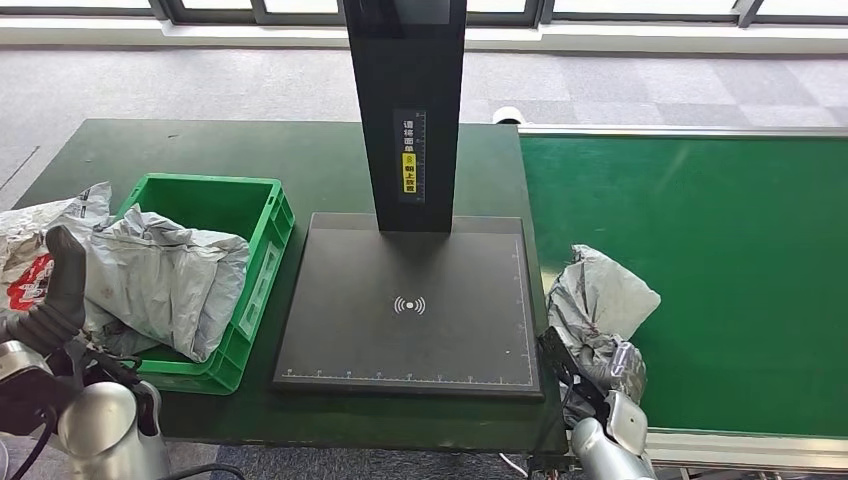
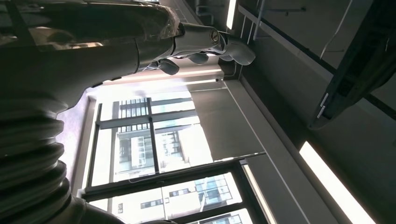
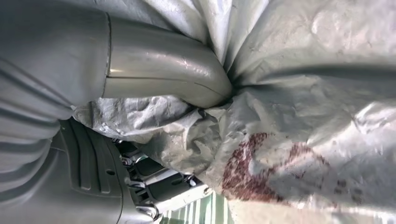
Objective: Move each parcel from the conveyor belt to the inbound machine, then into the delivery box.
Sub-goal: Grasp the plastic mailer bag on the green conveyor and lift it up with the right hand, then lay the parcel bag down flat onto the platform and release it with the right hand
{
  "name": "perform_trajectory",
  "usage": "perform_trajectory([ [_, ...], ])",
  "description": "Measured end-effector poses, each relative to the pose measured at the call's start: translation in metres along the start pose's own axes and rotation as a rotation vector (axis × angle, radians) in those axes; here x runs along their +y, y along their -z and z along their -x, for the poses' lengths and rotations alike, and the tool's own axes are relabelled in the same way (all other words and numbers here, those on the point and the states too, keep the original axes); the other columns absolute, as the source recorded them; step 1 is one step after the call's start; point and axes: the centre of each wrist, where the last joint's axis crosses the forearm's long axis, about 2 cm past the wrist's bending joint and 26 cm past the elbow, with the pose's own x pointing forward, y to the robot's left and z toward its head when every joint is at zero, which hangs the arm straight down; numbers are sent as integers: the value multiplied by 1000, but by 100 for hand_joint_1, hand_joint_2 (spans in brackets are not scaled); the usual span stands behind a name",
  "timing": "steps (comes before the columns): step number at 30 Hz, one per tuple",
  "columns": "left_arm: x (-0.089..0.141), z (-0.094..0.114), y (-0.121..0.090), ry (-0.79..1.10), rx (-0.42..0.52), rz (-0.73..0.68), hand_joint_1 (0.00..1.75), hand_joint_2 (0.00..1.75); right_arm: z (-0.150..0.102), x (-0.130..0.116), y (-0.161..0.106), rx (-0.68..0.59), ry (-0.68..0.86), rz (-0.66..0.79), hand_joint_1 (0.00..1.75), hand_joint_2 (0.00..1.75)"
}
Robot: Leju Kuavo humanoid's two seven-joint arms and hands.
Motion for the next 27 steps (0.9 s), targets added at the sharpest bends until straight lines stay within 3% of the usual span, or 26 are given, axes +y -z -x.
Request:
perform_trajectory([
  [8,5,-2,2,13,-21,-3,0,175,-7,-25,-17,-373,193,392,175,175],
  [13,6,-2,2,18,-25,1,0,175,-10,-37,-21,-414,235,487,175,175],
  [15,5,-3,1,22,-33,12,0,175,-16,-53,-26,-468,245,574,175,175],
  [18,-3,-8,-4,22,-58,61,0,175,-41,-89,-49,-649,231,745,175,175],
  [22,-13,-12,-14,13,-66,124,0,175,-65,-103,-62,-798,230,800,175,175],
  [27,-24,-14,-26,-3,-62,190,0,175,-95,-94,-70,-895,191,742,175,175],
])
